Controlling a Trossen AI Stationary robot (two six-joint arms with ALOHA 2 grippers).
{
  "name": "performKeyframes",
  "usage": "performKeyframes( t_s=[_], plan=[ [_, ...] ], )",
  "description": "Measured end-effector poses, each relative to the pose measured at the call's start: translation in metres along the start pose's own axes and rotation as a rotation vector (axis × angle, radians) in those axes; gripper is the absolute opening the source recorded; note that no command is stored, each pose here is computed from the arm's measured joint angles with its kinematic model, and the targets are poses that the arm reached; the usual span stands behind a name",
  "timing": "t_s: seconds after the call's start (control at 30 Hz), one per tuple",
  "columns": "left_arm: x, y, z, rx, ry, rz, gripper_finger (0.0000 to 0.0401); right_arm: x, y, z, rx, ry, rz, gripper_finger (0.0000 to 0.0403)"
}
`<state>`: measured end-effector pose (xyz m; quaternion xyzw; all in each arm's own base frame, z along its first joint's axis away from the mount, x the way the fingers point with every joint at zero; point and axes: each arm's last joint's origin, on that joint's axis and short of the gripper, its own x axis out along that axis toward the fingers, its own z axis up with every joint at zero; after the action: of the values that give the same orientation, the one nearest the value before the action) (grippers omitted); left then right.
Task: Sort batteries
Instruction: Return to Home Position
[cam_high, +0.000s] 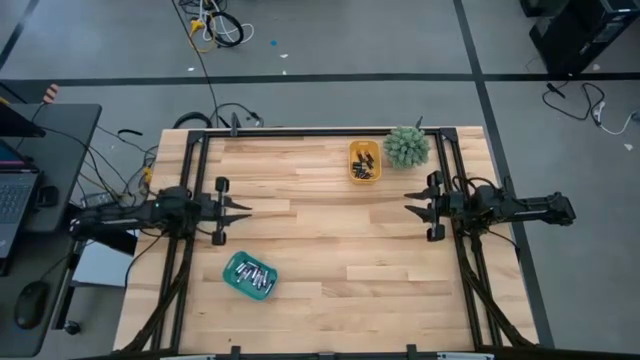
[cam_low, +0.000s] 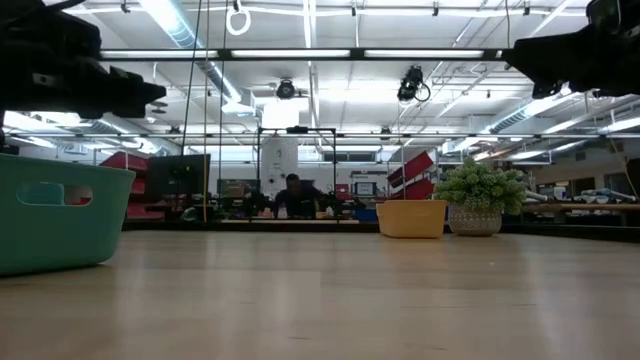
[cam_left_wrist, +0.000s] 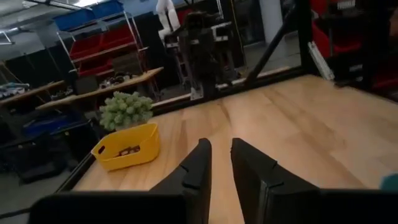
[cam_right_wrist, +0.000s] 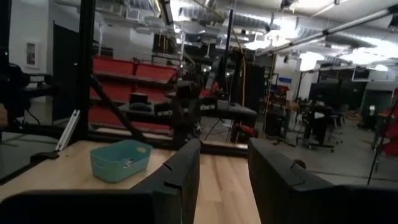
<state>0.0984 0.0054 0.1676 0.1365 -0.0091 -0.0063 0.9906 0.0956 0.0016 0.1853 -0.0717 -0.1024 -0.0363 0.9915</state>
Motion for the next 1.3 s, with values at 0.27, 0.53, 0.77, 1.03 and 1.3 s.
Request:
performKeyframes(
  t_s=[0.27, 0.53, 0.77, 1.03, 1.3],
  plan=[
    [0.0, 0.001, 0.001, -0.145, -0.01, 0.03, 0.0047, 0.0, 0.0, 0.0, 0.041, -0.005, 0.002, 0.0122],
    [-0.001, 0.008, 0.013, -0.371, -0.142, 0.155, 0.0047, 0.0, 0.0, 0.0, 0.03, -0.005, 0.002, 0.0123],
    [-0.005, 0.013, 0.027, -0.429, -0.297, 0.202, 0.0047, 0.0, 0.0, 0.0, 0.028, -0.004, 0.002, 0.0122],
    [-0.005, 0.013, 0.028, -0.428, -0.31, 0.203, 0.0047, 0.0, 0.0, 0.0, 0.028, -0.004, 0.002, 0.0122],
    [-0.005, 0.013, 0.028, -0.428, -0.31, 0.203, 0.0047, 0.0, 0.0, 0.0, 0.028, -0.004, 0.002, 0.0122]
  ],
)
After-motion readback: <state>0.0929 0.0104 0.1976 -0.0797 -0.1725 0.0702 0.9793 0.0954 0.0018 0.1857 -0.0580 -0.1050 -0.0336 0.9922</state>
